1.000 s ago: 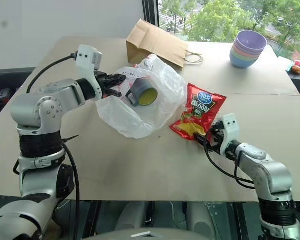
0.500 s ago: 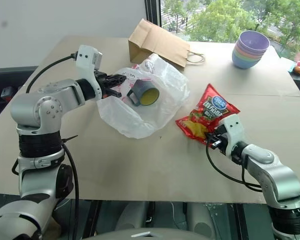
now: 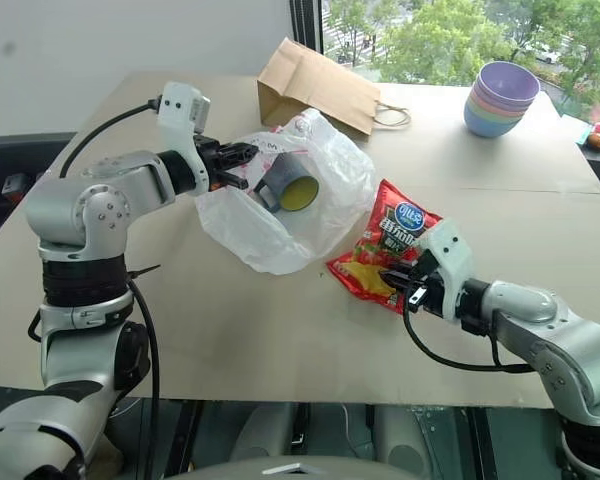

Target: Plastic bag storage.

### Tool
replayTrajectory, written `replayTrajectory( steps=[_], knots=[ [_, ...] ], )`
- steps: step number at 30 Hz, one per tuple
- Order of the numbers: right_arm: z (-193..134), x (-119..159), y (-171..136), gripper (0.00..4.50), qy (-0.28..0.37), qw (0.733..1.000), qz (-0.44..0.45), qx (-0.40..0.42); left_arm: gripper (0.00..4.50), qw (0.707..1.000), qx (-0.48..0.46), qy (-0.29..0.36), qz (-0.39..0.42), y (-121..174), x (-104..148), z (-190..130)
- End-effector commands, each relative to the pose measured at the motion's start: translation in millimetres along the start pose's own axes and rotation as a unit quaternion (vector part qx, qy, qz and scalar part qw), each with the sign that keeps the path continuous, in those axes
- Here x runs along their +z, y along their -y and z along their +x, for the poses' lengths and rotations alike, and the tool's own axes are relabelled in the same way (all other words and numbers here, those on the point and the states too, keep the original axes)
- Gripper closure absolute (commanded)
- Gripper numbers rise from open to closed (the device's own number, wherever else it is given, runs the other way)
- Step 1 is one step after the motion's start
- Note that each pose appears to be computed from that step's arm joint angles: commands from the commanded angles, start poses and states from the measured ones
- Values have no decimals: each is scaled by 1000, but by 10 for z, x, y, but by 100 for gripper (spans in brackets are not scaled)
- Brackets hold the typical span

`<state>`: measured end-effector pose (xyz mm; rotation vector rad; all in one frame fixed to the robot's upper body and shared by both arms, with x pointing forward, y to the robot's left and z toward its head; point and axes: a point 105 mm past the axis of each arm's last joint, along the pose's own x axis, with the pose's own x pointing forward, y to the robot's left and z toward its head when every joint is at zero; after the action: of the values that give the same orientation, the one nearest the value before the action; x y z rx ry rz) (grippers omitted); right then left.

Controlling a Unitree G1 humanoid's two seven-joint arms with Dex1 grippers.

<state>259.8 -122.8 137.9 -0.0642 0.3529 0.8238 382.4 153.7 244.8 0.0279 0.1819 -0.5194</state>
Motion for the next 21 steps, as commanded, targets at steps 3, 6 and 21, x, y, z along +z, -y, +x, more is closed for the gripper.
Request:
replayTrajectory(
  steps=[3,6,21],
  knots=[
    [-168,-52,51,153,14,998,41,-39,450,999,5,23,23,7,126,-80],
    [-233,-97,72,13,8,996,49,-71,450,1000,6,22,22,0,114,-81],
    [246,-543,131,174,-59,988,88,-115,450,1000,1,19,22,35,94,-38]
  ],
)
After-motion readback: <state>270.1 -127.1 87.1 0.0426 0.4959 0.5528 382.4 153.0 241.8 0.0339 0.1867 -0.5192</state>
